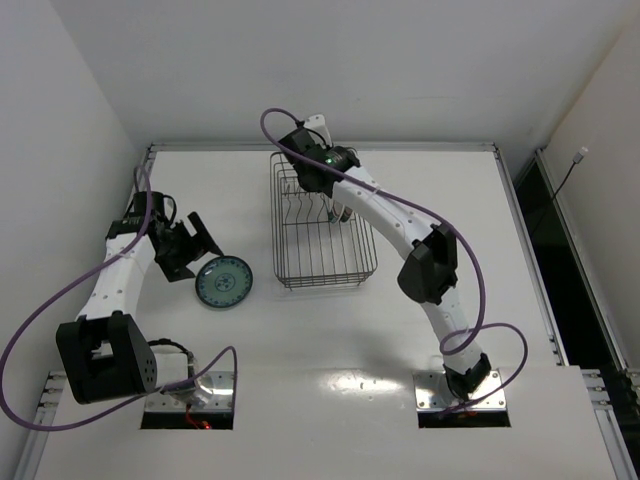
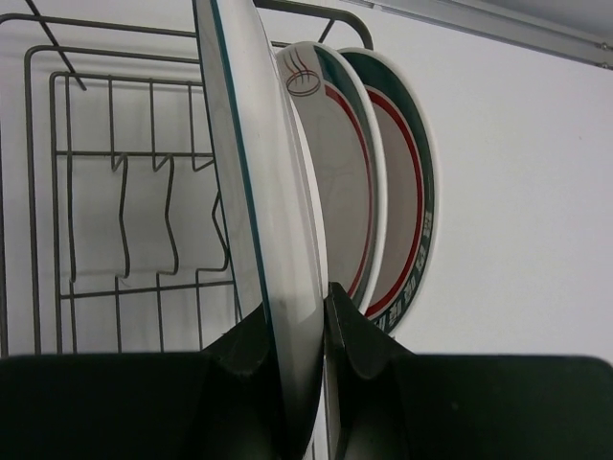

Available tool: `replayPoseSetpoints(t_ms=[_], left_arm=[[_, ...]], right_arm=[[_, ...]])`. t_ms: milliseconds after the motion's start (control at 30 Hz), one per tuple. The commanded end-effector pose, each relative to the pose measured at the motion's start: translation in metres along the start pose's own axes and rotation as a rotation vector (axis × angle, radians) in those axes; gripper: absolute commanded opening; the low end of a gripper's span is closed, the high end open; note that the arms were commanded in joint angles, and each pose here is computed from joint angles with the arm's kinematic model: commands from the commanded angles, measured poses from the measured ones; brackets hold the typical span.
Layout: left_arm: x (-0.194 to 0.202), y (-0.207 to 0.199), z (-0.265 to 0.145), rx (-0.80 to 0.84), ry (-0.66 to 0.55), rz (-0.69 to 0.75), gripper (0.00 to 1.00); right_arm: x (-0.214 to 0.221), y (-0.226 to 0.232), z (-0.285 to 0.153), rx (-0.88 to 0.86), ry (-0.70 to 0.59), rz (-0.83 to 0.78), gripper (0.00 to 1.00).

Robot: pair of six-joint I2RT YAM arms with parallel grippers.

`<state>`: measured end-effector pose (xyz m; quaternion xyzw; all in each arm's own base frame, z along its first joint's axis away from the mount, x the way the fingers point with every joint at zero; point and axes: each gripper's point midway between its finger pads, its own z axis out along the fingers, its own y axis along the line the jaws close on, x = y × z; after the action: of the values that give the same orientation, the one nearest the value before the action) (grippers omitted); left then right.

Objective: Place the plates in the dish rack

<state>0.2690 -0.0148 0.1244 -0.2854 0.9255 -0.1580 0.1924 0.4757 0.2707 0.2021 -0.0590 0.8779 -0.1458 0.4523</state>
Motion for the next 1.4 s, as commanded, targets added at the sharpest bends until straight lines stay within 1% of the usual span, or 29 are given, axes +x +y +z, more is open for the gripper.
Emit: replayPoseSetpoints(t_ms=[0,300,467,533,600,733,767,867,1000,1100,1200,1233,1267,1300,1333,1367], left_arm=[[-0.008,-0.002,-0.010,0.008,-0.034,0.009,0.85],[-0.008,-0.002,-0.010,0.008,-0.034,0.019,0.85],[-0.007,-0.001,-0.008,0.004,-0.026,0.016,0.85],[-0.007,-0.001,-0.008,0.004,-0.026,0.016,0.85],[-0.007,-0.001,-0.008,0.004,-0.026,0.016,0.85],[-0.007,0.002,-0.008,-0.003,-0.021,0.015,0.85],[-0.004,0.004,-0.007,-0.006,-0.013,0.013,0.85],[-0.006,0.006,-0.007,-0.009,-0.017,0.014,0.85],[0.002,0.011,-0.004,-0.014,0.009,-0.002,0.85],[0.013,0.016,0.001,-0.005,0.048,-0.021,0.85],[0.019,0.025,0.006,-0.013,0.066,-0.049,0.85],[0.020,0.029,0.007,-0.020,0.070,-0.065,0.86],[0.025,0.032,0.010,-0.026,0.084,-0.070,0.89],[0.021,0.040,0.009,-0.058,0.066,-0.080,0.90],[0.020,0.043,0.010,-0.081,0.056,-0.090,0.91],[0.020,0.051,0.008,-0.112,0.055,-0.116,0.91]], right_arm=[[-0.037,-0.008,-0.013,0.026,-0.112,0.063,0.00],[-0.034,-0.012,-0.005,0.081,-0.116,0.047,0.00],[-0.029,-0.006,-0.001,0.064,-0.104,0.039,0.00],[-0.023,0.000,0.002,0.050,-0.086,0.033,0.00],[-0.009,0.009,0.015,0.021,-0.045,0.021,0.00],[0.014,0.023,0.027,-0.029,0.027,0.034,0.00],[0.014,0.020,0.030,-0.033,0.034,0.040,0.00],[0.033,0.029,0.037,-0.053,0.085,0.017,0.00],[0.047,0.033,0.042,-0.098,0.144,0.056,0.01],[0.047,0.032,0.038,-0.128,0.162,0.085,0.08],[0.041,0.029,0.034,-0.149,0.163,0.100,0.19],[0.040,0.028,0.030,-0.158,0.166,0.101,0.28],[0.031,0.025,0.025,-0.164,0.149,0.123,0.32],[0.033,0.026,0.024,-0.169,0.160,0.118,0.36],[0.027,0.023,0.019,-0.174,0.147,0.127,0.39],[0.022,0.019,0.014,-0.176,0.140,0.133,0.45]])
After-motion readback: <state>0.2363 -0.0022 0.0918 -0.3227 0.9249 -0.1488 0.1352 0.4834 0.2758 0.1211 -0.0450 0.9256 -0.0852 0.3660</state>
